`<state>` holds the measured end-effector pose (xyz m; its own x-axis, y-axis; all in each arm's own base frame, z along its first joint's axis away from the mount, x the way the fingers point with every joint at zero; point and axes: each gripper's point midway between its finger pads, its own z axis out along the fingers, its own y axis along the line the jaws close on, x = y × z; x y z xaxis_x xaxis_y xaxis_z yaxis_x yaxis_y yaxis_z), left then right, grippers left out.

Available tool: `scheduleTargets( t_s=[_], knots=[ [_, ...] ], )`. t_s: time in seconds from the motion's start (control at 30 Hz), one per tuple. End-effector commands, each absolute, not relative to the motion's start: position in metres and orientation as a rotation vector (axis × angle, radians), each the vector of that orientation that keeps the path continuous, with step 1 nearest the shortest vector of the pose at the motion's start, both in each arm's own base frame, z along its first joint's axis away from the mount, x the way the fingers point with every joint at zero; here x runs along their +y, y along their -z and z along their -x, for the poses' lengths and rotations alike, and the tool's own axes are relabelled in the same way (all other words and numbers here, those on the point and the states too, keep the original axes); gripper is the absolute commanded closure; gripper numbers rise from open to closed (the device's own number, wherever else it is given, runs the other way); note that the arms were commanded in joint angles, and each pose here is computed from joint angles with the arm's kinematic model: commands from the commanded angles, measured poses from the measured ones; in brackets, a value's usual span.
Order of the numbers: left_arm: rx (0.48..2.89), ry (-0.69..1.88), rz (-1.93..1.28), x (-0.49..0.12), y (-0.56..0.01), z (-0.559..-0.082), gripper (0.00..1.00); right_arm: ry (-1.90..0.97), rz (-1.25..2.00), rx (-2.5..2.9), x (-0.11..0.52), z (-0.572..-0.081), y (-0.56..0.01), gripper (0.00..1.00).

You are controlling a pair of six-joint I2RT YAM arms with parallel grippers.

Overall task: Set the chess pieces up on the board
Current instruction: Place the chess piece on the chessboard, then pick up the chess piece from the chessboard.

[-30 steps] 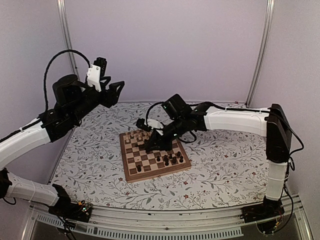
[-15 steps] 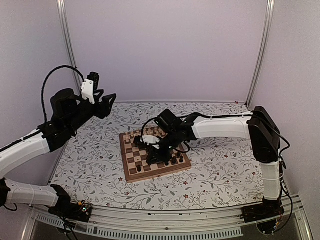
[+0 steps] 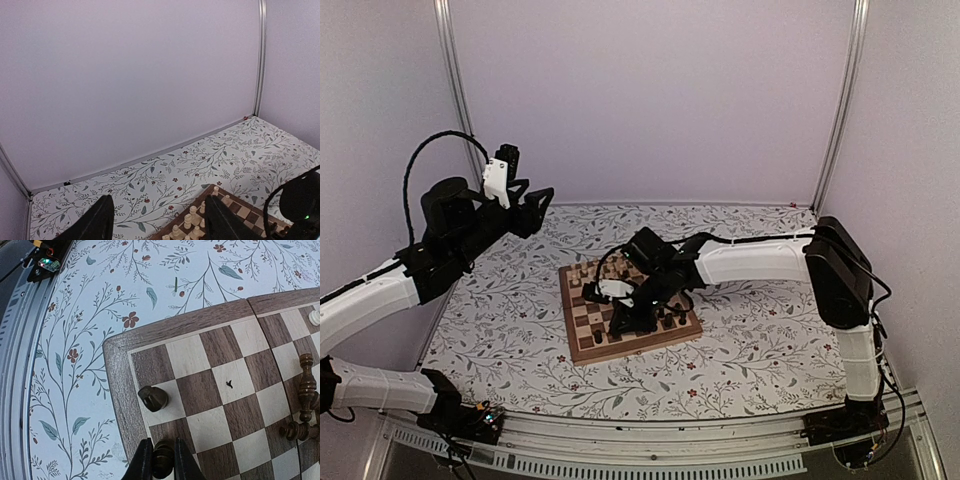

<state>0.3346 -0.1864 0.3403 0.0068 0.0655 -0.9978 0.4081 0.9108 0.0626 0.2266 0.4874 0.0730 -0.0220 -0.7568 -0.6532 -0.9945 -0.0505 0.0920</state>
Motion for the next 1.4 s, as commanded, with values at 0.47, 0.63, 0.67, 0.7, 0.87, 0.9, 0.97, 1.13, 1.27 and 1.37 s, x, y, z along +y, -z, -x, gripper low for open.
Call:
scheduleTargets(
  t_s=[0.47, 0.63, 0.67, 0.7, 0.87, 0.9, 0.97, 1.13, 1.27, 1.37],
  knots=[
    [1.528, 0.288, -0.373, -0.185, -0.350, -0.338, 0.36, -0.758, 1.880, 1.811, 0.497, -0.224, -0.068, 0.71],
    [1.532, 0.288, -0.378, -0.186, -0.348, -0.339, 0.37, -0.769, 1.874, 1.795, 0.497, -0.222, -0.081, 0.66],
    [1.533, 0.286, -0.378, -0.186, -0.347, -0.339, 0.37, -0.770, 1.869, 1.788, 0.496, -0.222, -0.089, 0.65],
    [1.536, 0.282, -0.379, -0.186, -0.346, -0.339, 0.36, -0.770, 1.862, 1.779, 0.495, -0.223, -0.099, 0.63],
    [1.623, 0.268, -0.393, -0.192, -0.321, -0.352, 0.38, -0.782, 1.785, 1.711, 0.474, -0.239, -0.159, 0.57],
    [1.657, 0.271, -0.415, -0.197, -0.313, -0.355, 0.38, -0.788, 1.747, 1.705, 0.465, -0.248, -0.174, 0.57],
    [1.745, 0.296, -0.487, -0.213, -0.295, -0.363, 0.38, -0.789, 1.674, 1.727, 0.445, -0.270, -0.188, 0.57],
    [2.004, 0.345, -0.686, -0.248, -0.243, -0.366, 0.47, -0.759, 1.470, 1.803, 0.386, -0.325, -0.200, 0.57],
    [2.114, 0.367, -0.857, -0.264, -0.201, -0.362, 0.49, -0.710, 1.393, 1.838, 0.358, -0.346, -0.193, 0.58],
    [2.229, 0.384, -0.961, -0.271, -0.165, -0.358, 0.50, -0.699, 1.394, 1.850, 0.353, -0.349, -0.184, 0.59]
  ],
)
